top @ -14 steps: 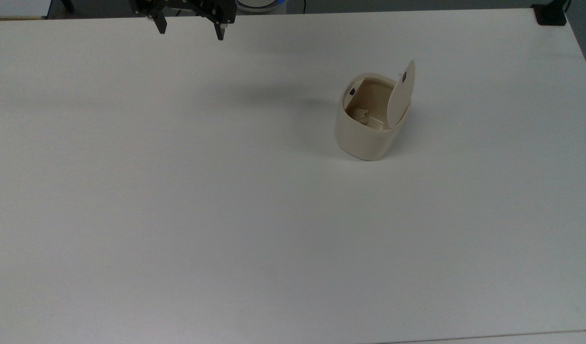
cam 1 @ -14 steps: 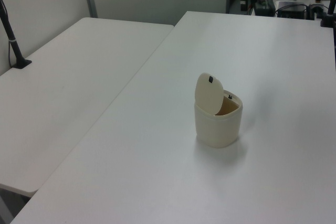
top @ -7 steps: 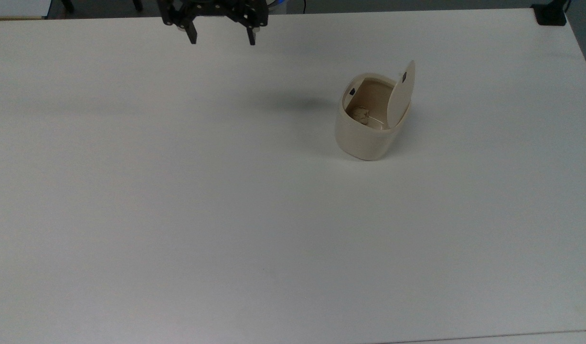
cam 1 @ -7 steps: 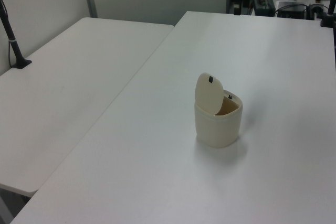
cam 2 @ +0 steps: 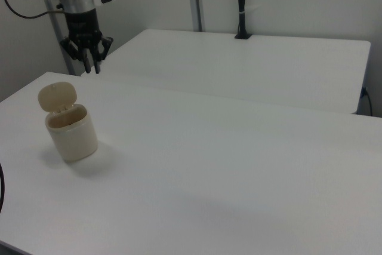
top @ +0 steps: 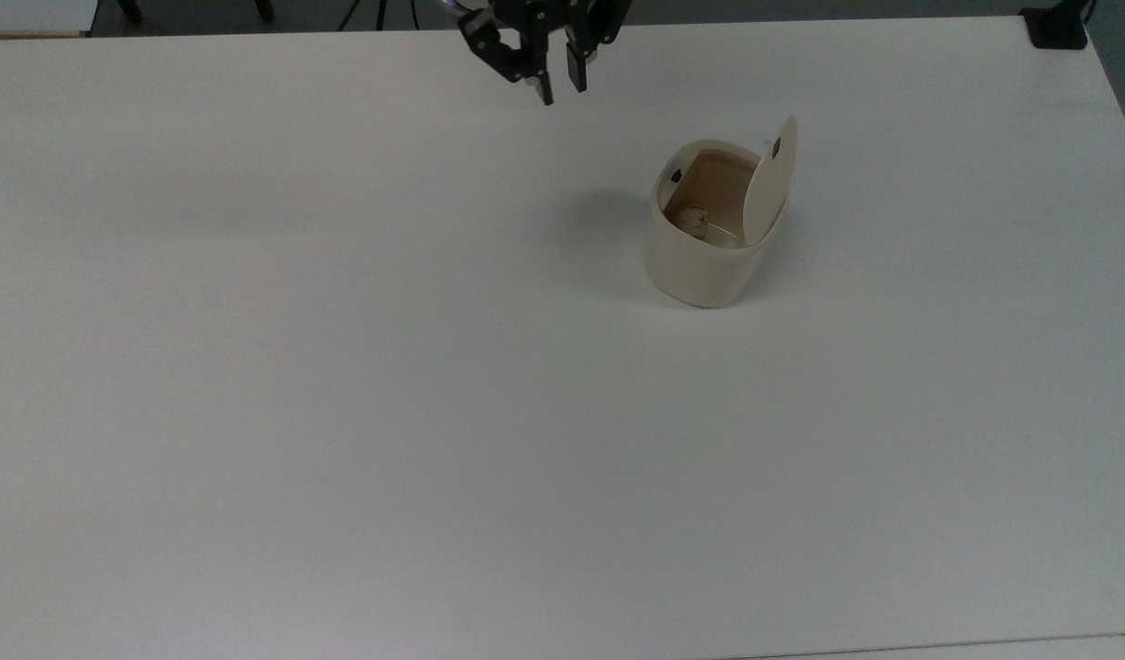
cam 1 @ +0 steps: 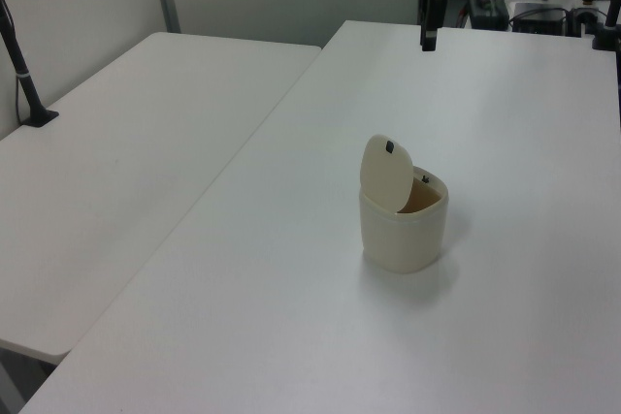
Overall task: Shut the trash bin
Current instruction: 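Move the open gripper toward the cream trash bin's raised lid, then lower the gripper to the top edge of the open lid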
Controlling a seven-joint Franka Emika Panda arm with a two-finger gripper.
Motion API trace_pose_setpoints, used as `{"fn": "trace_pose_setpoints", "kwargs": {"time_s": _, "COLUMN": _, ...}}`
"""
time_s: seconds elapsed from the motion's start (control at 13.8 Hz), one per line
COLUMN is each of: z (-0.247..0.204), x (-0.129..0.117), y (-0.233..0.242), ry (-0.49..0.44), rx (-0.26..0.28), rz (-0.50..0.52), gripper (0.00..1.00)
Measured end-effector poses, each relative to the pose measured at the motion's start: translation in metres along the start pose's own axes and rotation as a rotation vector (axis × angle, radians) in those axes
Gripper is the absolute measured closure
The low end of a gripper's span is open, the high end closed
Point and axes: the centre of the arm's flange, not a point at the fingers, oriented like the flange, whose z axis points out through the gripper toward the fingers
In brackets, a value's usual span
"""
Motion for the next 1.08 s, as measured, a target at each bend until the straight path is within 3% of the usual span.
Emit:
{"fn": "trace_pose_setpoints", "kwargs": {"time_s": 0.22, "z": -0.002, "x": 0.013, "y": -0.031, "ry": 0.042, "rx": -0.009, "rz": -0.155, "gripper": 0.99}}
{"fn": "trace_pose_setpoints", "kwargs": {"time_s": 0.36, "z": -0.006, "x": 0.027, "y": -0.063, "ry": 0.101, "rx": -0.030, "rz": -0.279, "gripper": 0.99}}
{"fn": "trace_pose_setpoints", "kwargs": {"time_s": 0.58, "z": -0.014, "x": 0.038, "y": -0.092, "ry": 0.146, "rx": -0.045, "rz": -0.351, "gripper": 0.99}}
{"fn": "trace_pose_setpoints", "kwargs": {"time_s": 1.08, "z": 0.057, "x": 0.078, "y": -0.161, "ry": 0.094, "rx": -0.049, "rz": -0.497, "gripper": 0.99}}
